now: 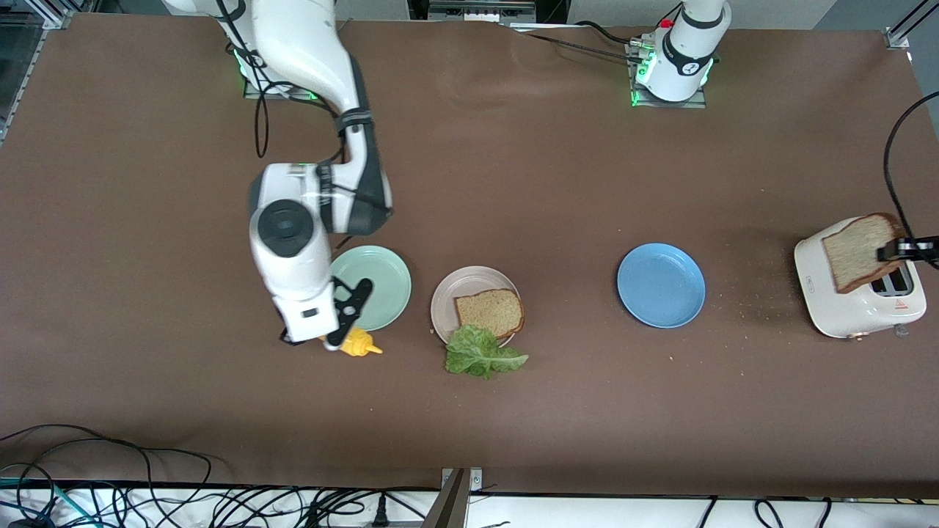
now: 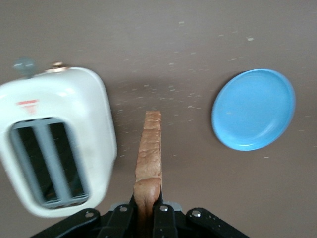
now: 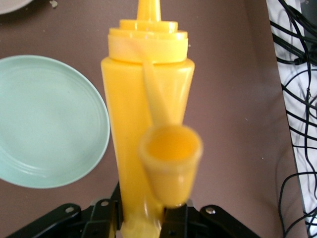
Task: Make sandwich on beige plate with both arms
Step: 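Return the mustard with the right gripper while the left gripper lifts toast, then carry the toast slice with the left gripper over the lettuce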
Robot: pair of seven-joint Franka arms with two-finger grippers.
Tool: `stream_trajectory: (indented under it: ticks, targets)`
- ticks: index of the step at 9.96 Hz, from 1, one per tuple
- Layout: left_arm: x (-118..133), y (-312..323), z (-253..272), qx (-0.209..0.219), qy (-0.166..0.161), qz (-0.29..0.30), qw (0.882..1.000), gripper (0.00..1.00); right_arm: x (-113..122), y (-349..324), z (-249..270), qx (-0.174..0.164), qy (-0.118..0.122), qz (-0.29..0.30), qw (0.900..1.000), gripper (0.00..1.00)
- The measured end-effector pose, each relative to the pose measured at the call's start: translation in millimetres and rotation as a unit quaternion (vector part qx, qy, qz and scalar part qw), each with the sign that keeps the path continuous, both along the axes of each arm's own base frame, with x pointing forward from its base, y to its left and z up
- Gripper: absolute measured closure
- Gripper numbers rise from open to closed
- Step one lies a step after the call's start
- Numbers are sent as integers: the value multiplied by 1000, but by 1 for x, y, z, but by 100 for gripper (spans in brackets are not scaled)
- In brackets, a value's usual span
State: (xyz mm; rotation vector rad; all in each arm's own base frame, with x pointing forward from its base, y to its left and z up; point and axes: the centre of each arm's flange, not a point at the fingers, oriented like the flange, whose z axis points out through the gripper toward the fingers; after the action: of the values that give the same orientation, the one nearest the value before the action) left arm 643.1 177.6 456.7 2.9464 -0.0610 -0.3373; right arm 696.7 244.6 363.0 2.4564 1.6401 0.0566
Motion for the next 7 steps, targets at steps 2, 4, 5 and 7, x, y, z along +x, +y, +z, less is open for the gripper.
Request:
stream_trajectory:
  ticks: [2,4,5,7]
  targets:
    - [15,-47,-19,-45,6,-18,999,90,15,-67,-1,81,33,6,996,67]
    - [31,-116,-46,-122,22,-5,992,90,25,-130,-8,167,47,1,985,67]
    - [37,-145,-61,-162,33,2,986,90,28,-157,-11,210,50,-4,976,67]
    - [47,-201,-82,-238,56,39,969,90,29,-208,-16,272,58,-6,960,67]
